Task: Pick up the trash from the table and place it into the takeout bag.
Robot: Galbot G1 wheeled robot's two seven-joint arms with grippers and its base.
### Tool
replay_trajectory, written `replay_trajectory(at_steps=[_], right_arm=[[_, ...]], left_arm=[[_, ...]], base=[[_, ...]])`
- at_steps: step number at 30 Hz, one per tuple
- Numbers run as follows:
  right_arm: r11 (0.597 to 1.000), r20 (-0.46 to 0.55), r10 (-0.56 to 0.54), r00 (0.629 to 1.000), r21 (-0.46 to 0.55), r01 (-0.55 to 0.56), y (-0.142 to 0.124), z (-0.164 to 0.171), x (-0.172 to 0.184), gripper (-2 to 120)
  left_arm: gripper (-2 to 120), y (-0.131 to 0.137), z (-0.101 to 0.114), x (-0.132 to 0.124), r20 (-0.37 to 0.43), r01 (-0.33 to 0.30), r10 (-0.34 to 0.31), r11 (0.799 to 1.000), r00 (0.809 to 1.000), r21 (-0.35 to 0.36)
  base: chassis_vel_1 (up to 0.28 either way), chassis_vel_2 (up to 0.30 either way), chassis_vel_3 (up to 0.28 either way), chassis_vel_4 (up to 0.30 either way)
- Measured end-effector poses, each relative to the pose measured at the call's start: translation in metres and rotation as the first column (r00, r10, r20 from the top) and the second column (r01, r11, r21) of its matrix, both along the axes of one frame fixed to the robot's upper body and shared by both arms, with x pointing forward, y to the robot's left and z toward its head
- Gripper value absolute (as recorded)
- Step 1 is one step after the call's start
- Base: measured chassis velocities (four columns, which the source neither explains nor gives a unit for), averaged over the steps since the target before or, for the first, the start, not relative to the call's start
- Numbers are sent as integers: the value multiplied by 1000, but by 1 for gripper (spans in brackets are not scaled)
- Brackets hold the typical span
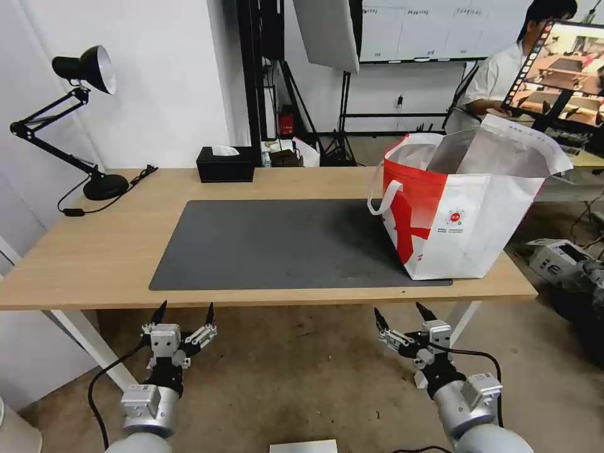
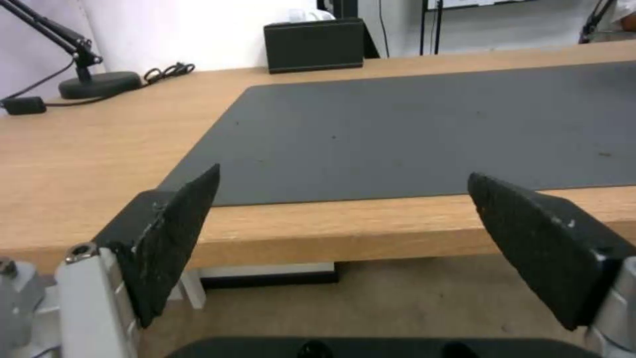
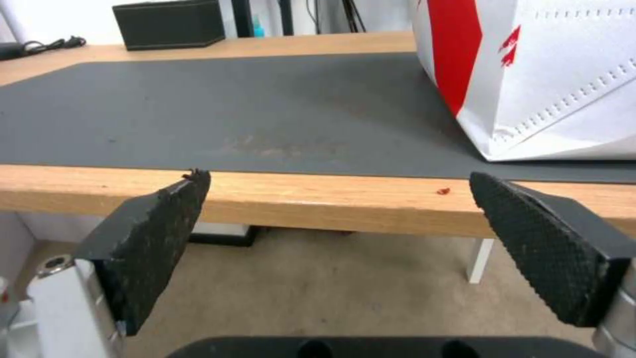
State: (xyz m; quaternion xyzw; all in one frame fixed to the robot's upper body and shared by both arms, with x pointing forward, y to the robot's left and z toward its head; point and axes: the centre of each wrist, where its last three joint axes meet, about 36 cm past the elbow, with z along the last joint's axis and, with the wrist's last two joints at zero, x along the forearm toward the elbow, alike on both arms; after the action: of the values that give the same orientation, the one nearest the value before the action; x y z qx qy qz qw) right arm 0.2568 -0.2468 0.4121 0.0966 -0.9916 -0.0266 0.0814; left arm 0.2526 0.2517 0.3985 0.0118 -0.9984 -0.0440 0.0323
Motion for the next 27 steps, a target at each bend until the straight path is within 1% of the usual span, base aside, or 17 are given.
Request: replay_trajectory(at_steps=[27], right_arm=[[1000,0,0,1000,0,0,0,0,0,100]], left_arm=[[100,0,0,1,-1,1,-1,1000,1000,0]], base=[[0,0,0,0]])
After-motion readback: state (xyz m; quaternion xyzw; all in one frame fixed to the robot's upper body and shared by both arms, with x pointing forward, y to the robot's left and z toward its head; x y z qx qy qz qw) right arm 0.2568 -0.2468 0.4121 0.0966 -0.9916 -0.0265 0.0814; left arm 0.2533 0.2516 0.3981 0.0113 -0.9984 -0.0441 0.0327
